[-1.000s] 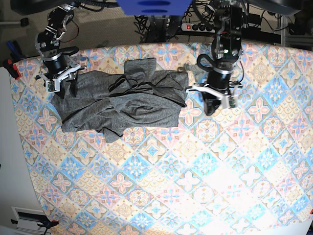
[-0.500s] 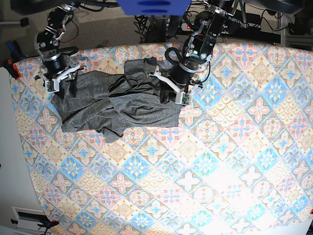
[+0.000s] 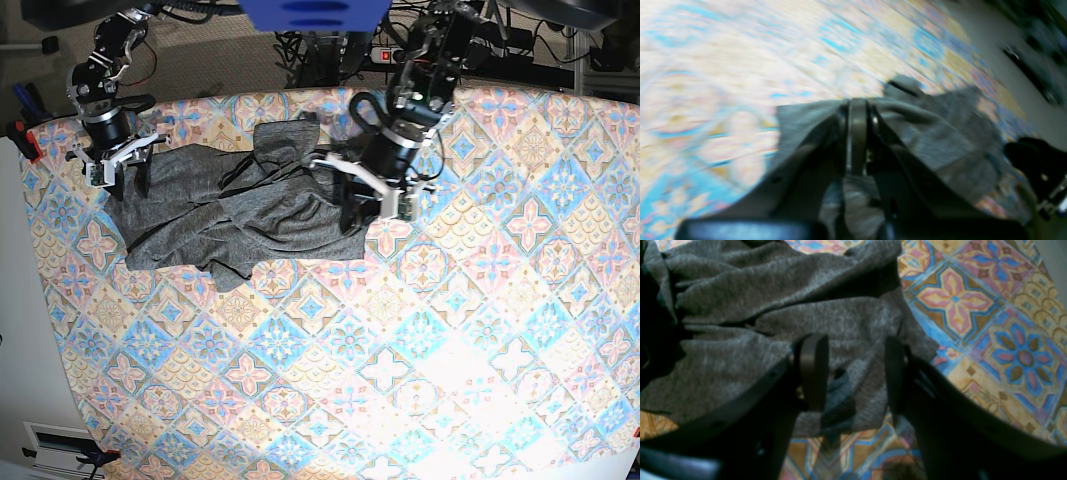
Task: Layout the t-shirt on the table in an organized manner, then fold the t-shirt properly
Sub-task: 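Grasp the folded fabric with the left gripper and fold it over again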
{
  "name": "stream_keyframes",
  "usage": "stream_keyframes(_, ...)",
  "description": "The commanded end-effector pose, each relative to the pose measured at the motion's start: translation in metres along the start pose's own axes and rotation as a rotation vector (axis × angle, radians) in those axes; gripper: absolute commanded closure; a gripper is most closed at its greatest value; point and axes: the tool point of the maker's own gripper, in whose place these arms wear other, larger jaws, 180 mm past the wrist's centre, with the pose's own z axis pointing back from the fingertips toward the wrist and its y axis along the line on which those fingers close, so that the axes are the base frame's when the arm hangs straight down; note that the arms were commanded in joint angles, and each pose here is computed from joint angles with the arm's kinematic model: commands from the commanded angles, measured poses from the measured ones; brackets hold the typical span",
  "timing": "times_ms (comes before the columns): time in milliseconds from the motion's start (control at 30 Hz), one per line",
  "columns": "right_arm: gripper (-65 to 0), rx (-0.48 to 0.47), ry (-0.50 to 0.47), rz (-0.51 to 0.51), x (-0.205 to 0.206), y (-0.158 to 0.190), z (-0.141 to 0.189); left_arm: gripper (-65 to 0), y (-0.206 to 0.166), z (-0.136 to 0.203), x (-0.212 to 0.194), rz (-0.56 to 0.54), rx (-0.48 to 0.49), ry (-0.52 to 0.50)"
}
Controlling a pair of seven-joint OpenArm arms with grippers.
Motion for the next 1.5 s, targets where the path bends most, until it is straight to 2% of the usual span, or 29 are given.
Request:
stream_keyframes(0, -26.0, -0.004, -0.054, 0.008, 0.015, -0.005, 0.001, 0.0, 0.006, 0.002, 0.005, 0.006, 0.014, -0.023)
stream_keyframes(67, -26.0, -0.004, -0.054, 0.008, 0.015, -0.005, 0.001, 0.0, 0.024, 0.003, -0.008, 0.010, 0.064, 0.011)
stream_keyframes(200, -26.0, -0.004, -0.054, 0.008, 0.015, -0.005, 0.001, 0.0, 0.037, -0.002, -0.043, 0.015, 0.092, 0.102)
stream_keyframes(367, -26.0, -0.004, -0.054, 0.008, 0.015, -0.005, 0.001, 0.0, 0.028, -0.017, -0.080, 0.017, 0.061, 0.199)
stream_keyframes(467, -26.0, -0.006, -0.054, 0.011, 0.015, -0.006, 0.002, 0.0, 0.005, -0.025, -0.090, -0.003, -0.006, 0.228)
stream_keyframes(733, -26.0, -0.006, -0.054, 0.011, 0.015, -0.006, 0.002, 0.0, -0.085, -0.036, -0.102, -0.075, -0.245, 0.259)
stream_keyframes(800, -26.0, -0.006, -0.054, 0.011, 0.015, -0.006, 0.002, 0.0, -0.098, -0.042, -0.117, -0.097, -0.276, 0.301)
stream_keyframes(867, -26.0, -0.006, -0.054, 0.012, 0.015, -0.006, 0.002, 0.0, -0.106, -0.046, -0.143, -0.125, -0.296, 0.388)
stream_keyframes(967, -26.0, -0.006, -0.054, 0.012, 0.015, -0.006, 0.002, 0.0, -0.120, -0.048, -0.151, -0.159, -0.331, 0.447)
stream_keyframes(1233, -26.0, -0.007, -0.059, 0.013, 0.017, -0.007, 0.001, 0.0, -0.141, -0.039, -0.085, -0.177, -0.416, 0.278)
stream_keyframes(1367, -26.0, -0.006, -0.062, 0.008, 0.018, -0.006, 0.000, 0.0, -0.132, -0.027, -0.056, -0.216, -0.430, 0.203)
stream_keyframes(1467, -26.0, -0.020, -0.063, 0.005, 0.017, -0.010, 0.002, 0.0, -0.108, -0.029, -0.050, -0.247, -0.383, 0.200)
